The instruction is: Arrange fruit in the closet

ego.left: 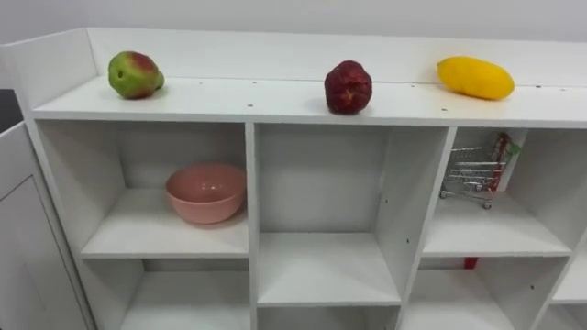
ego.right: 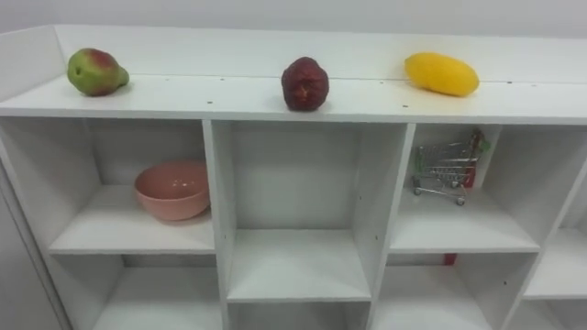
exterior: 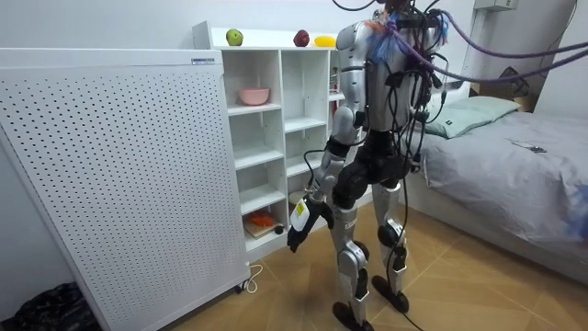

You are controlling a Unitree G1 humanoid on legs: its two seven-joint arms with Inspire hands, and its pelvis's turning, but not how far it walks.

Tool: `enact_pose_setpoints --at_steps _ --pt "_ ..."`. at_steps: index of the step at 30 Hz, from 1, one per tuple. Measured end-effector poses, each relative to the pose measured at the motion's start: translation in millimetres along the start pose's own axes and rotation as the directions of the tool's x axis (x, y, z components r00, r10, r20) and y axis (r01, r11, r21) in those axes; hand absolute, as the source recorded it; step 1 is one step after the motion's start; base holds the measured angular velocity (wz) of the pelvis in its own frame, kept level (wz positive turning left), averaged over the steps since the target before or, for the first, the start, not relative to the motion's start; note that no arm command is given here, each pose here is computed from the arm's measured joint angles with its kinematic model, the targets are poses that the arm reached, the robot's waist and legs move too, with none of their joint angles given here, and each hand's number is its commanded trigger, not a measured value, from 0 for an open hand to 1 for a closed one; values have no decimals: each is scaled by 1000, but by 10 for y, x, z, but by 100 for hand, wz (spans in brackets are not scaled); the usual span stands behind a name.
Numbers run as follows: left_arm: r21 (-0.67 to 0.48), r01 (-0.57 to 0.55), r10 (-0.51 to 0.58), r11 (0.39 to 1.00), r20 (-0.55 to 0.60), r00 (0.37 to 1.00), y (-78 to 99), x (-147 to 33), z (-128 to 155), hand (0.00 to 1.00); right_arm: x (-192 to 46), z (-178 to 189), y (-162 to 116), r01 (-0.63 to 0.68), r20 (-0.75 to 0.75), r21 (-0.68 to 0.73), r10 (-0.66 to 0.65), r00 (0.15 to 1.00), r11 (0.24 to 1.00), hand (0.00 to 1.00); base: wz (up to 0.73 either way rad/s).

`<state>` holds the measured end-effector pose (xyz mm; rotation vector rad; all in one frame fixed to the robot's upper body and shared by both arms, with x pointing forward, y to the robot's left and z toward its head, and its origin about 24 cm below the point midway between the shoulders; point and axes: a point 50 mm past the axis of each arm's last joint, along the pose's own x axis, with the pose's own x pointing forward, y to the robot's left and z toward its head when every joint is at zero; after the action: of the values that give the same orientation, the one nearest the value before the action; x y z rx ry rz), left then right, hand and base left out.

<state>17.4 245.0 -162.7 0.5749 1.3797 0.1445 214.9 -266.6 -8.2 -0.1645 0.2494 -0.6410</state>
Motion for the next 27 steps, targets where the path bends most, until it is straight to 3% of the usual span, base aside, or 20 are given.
enact_pose_setpoints --at_steps 5,11,27 --pt "20 -14 13 1000 18 1000 -24 -11 4 0 -59 530 89 -13 271 -2 13 963 1000 0 -2" --pt "29 -3 2 1000 39 999 -55 -19 14 0 -99 967 128 -35 438 76 -2 899 996 0 0" --pt "50 69 -71 996 58 996 -84 -12 76 0 -13 1768 268 -139 658 128 20 752 982 0 2"
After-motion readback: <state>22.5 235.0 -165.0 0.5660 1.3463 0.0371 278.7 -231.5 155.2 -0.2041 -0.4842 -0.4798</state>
